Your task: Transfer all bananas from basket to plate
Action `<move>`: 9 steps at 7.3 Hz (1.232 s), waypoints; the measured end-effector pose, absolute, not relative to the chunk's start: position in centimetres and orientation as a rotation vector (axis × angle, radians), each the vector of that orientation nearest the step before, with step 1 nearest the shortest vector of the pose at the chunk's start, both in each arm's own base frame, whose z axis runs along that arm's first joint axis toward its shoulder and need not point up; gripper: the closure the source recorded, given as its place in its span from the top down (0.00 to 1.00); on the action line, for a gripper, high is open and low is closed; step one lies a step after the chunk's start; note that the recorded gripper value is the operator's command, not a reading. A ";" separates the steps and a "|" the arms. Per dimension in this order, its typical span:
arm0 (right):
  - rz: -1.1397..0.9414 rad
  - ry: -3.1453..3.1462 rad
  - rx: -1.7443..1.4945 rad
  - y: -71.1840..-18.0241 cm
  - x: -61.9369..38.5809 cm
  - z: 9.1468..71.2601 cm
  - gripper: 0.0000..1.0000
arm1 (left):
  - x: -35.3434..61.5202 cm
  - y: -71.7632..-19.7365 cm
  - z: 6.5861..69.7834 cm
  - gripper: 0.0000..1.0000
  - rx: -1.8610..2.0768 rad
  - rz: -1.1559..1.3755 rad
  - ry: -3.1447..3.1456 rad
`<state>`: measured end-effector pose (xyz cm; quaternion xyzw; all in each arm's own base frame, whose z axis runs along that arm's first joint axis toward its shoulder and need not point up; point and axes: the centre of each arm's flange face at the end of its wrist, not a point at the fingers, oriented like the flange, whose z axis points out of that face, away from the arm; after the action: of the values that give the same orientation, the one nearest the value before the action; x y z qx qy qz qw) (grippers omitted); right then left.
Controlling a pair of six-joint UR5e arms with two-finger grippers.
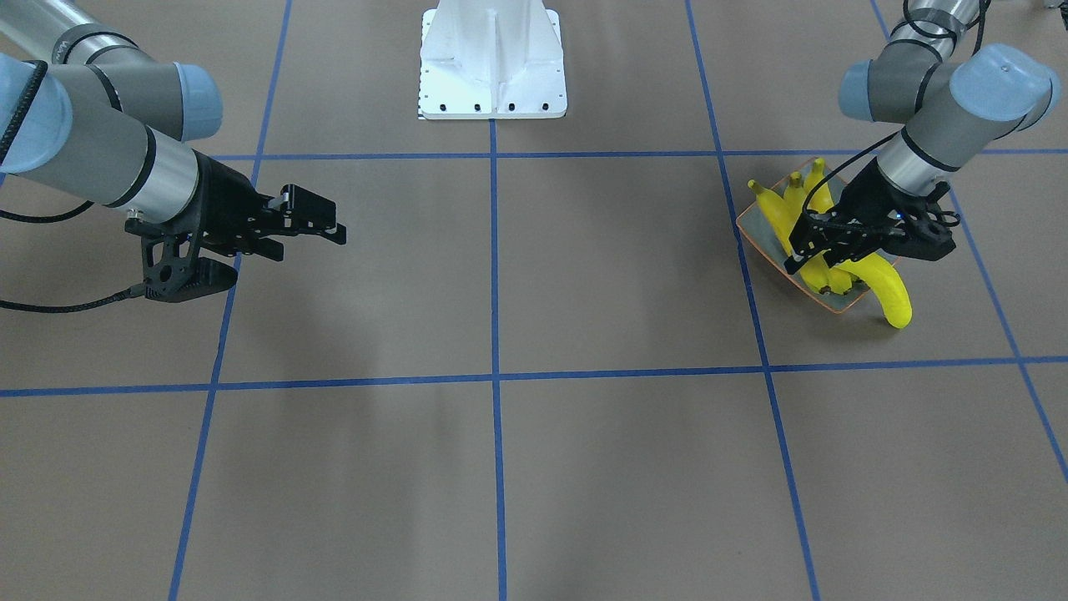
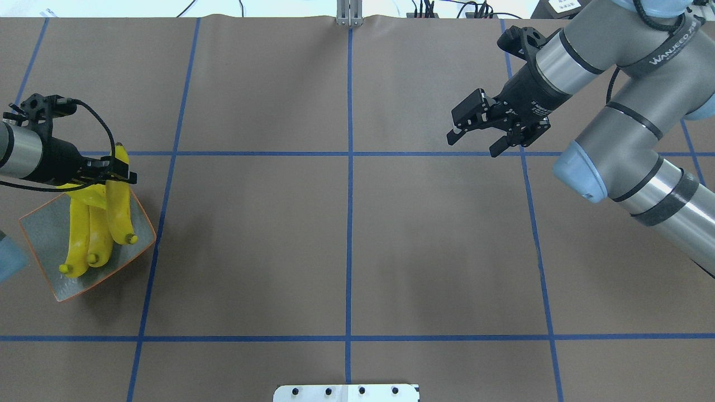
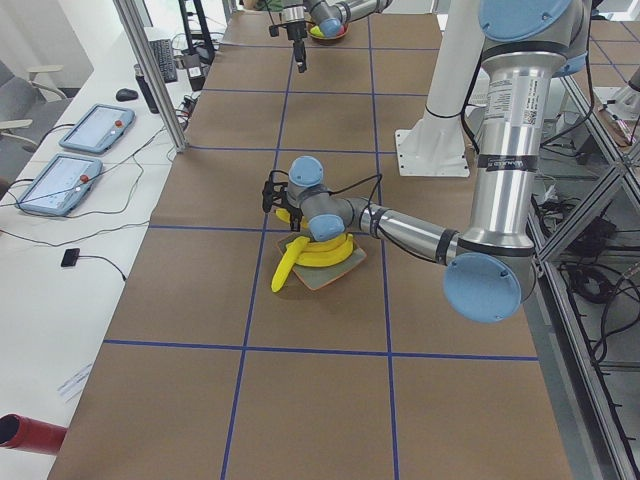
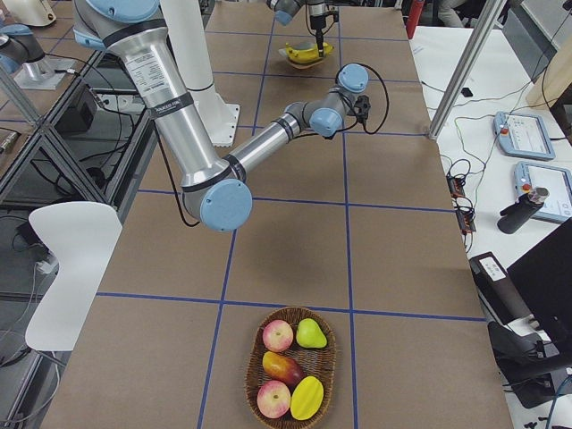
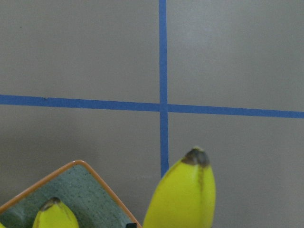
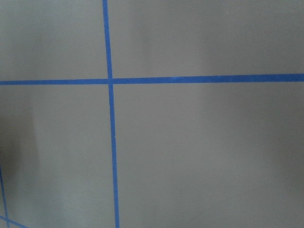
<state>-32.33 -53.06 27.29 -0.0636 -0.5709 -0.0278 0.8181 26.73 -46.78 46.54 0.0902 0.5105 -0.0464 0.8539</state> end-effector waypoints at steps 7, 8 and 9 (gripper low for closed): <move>-0.051 -1.202 -0.137 -53.2 -32.9 28.0 1.00 | 26.7 -46.8 46.6 0.18 0.189 -0.098 1.073; -0.052 -1.202 -0.137 -53.2 -32.9 28.0 1.00 | 26.7 -46.8 46.7 0.34 0.188 -0.098 1.072; -0.052 -1.202 -0.137 -53.2 -33.0 27.9 1.00 | 26.6 -46.5 47.1 0.49 0.183 -0.099 1.067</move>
<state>-32.95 -53.20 27.91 -0.0642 -0.5651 -0.0244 0.8222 26.62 -46.54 47.07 0.0871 0.5076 -0.0473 0.8558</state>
